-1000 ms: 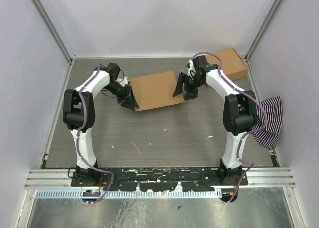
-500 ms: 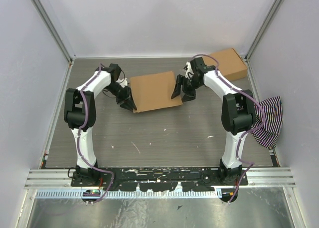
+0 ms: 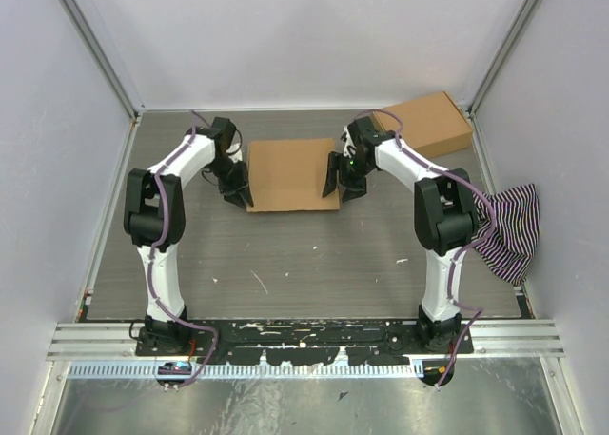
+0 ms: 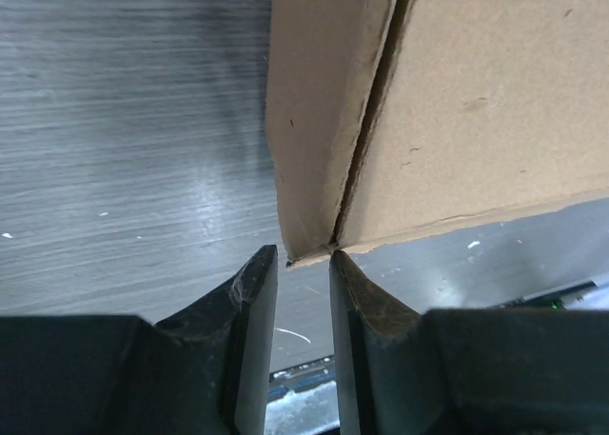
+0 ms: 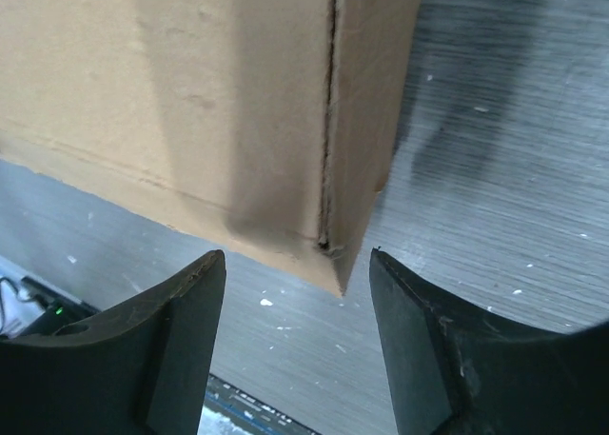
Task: Fold the paper box
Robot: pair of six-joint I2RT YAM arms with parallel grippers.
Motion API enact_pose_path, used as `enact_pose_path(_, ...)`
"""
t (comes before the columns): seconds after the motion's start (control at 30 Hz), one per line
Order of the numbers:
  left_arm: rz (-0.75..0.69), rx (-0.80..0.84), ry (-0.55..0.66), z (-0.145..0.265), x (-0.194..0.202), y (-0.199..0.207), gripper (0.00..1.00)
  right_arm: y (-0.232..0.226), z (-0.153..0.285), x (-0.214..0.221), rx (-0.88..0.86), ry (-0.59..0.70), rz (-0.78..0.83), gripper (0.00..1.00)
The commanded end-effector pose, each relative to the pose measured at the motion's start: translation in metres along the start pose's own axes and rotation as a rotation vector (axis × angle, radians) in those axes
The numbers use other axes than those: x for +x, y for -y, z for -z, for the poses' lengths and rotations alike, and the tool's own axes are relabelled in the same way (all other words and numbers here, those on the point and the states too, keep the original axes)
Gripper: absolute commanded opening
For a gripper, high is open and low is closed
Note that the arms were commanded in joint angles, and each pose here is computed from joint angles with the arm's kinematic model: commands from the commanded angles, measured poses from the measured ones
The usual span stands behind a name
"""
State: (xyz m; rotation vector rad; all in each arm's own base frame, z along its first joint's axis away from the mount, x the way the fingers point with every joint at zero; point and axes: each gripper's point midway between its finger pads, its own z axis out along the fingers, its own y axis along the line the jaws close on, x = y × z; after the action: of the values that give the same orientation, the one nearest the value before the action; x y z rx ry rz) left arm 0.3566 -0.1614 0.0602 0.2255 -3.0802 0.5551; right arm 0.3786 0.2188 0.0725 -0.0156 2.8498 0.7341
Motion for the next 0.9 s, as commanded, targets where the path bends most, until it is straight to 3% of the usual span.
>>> enact_pose_path(0.0,-0.046,-0.068,0.138,0.017,-0.014,-0.006,0.36,0.013,0.008,-0.016,0.127,0.111,0.072,0.67)
enact_pose_path(0.27,-0.100,-0.026,0.265,0.073,-0.012,0.013,0.42,0.012,0.048,-0.025,0.222,0.220,0.135,0.70)
enact_pose_path(0.43,-0.120,0.112,0.438,0.111,-0.046,0.058,0.40,0.001,0.064,-0.022,0.220,0.246,0.169,0.67)
enact_pose_path(0.5,-0.133,0.168,0.495,0.117,-0.068,0.084,0.40,-0.003,0.062,-0.018,0.217,0.249,0.182,0.58)
enact_pose_path(0.6,-0.159,0.224,0.562,0.109,-0.105,0.126,0.34,-0.007,0.047,-0.005,0.188,0.250,0.201,0.04)
enact_pose_path(0.67,-0.167,0.237,0.563,0.090,-0.120,0.146,0.28,-0.011,0.033,0.003,0.177,0.283,0.240,0.01)
enact_pose_path(0.87,-0.195,0.220,0.525,0.032,-0.140,0.174,0.29,-0.024,0.005,0.018,0.196,0.376,0.352,0.01)
